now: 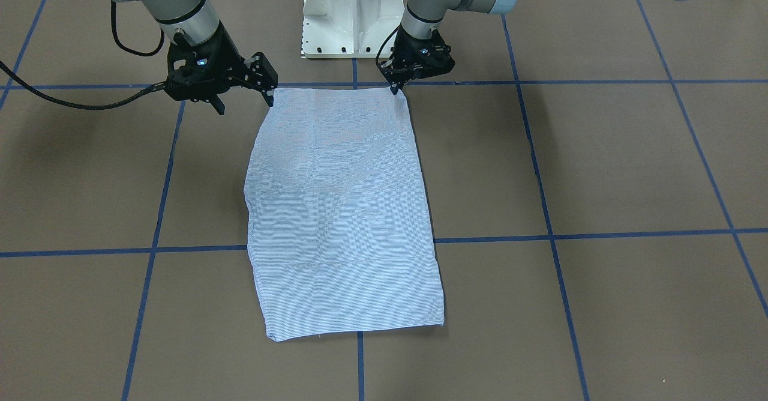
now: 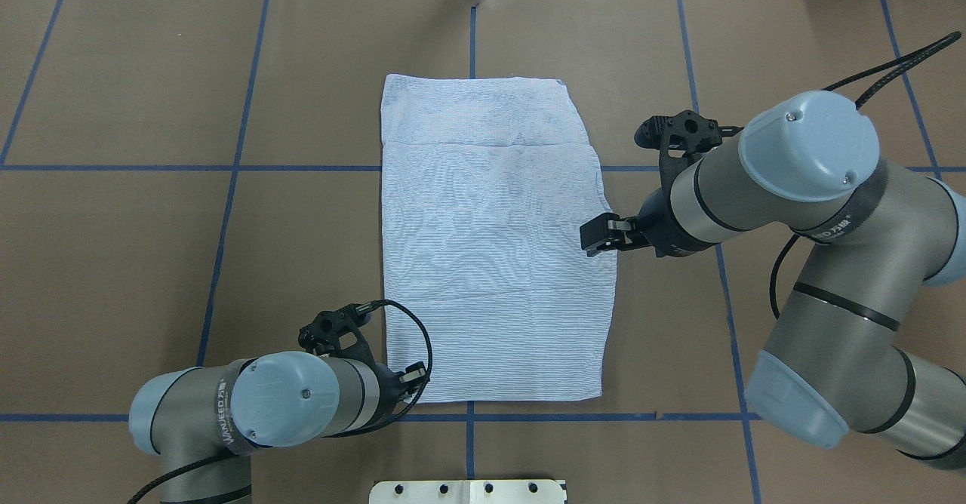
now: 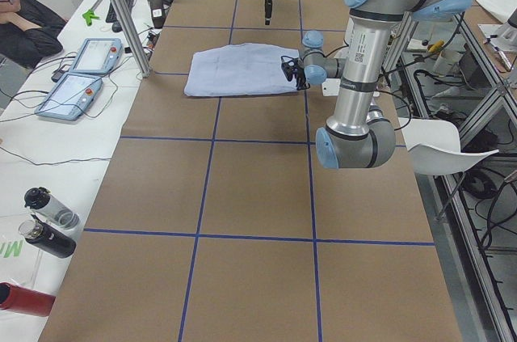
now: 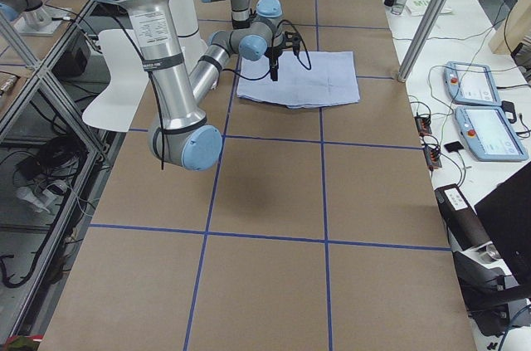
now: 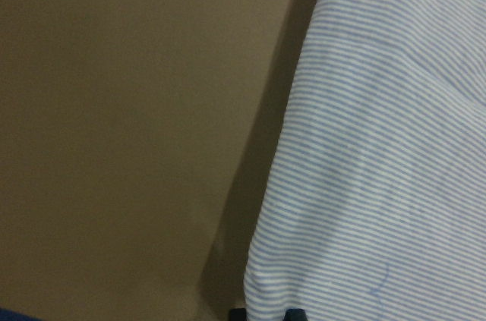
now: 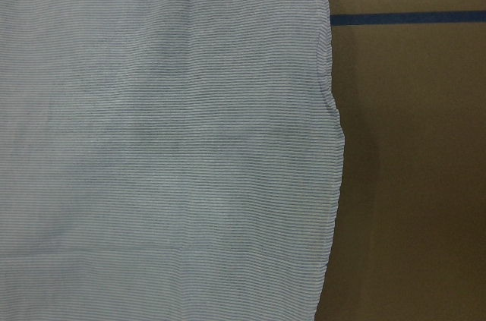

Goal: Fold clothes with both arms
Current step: 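Lower the right gripper to the shirt's near corner beside the left gripper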

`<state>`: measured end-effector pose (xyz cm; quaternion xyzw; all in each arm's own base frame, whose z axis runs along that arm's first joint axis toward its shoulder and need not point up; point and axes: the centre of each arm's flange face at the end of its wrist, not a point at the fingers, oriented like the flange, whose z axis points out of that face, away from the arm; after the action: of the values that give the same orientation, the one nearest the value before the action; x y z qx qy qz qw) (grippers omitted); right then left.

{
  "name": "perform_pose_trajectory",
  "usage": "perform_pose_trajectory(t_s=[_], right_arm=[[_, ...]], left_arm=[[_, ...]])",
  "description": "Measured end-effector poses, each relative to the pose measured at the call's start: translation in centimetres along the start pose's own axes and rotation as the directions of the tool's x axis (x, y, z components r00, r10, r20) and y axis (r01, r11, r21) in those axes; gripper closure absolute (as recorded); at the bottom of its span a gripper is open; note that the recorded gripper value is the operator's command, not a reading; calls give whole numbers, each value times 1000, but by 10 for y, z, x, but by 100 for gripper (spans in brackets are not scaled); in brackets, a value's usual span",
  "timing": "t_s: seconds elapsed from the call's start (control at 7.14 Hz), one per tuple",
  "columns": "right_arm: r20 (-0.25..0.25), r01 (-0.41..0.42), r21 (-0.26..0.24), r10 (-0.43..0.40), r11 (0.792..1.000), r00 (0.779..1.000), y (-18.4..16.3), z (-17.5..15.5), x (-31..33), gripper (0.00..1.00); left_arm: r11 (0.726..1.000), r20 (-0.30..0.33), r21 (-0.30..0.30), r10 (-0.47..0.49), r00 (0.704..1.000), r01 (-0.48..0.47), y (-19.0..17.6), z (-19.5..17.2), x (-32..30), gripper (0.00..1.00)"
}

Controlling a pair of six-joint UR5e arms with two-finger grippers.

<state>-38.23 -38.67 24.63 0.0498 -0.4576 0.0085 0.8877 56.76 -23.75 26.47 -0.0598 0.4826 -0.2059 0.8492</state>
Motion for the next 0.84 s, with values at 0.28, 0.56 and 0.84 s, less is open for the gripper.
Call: perform_pose_trajectory(t_s=[0.28, 0.56, 0.84], right_arm=[[0, -74, 1, 74, 997, 997, 4, 3, -4, 0], [-8, -219, -17, 219, 976, 976, 28, 18, -20, 0], [-50, -329, -11, 328, 944, 943, 70, 51, -37, 0]], left_arm=[[1000, -24, -7, -27, 999, 27, 2, -9, 10, 100], [999, -34, -7, -34, 999, 33, 0, -13, 14, 100], [999, -38, 0, -38, 999, 38, -6, -15, 16, 100]])
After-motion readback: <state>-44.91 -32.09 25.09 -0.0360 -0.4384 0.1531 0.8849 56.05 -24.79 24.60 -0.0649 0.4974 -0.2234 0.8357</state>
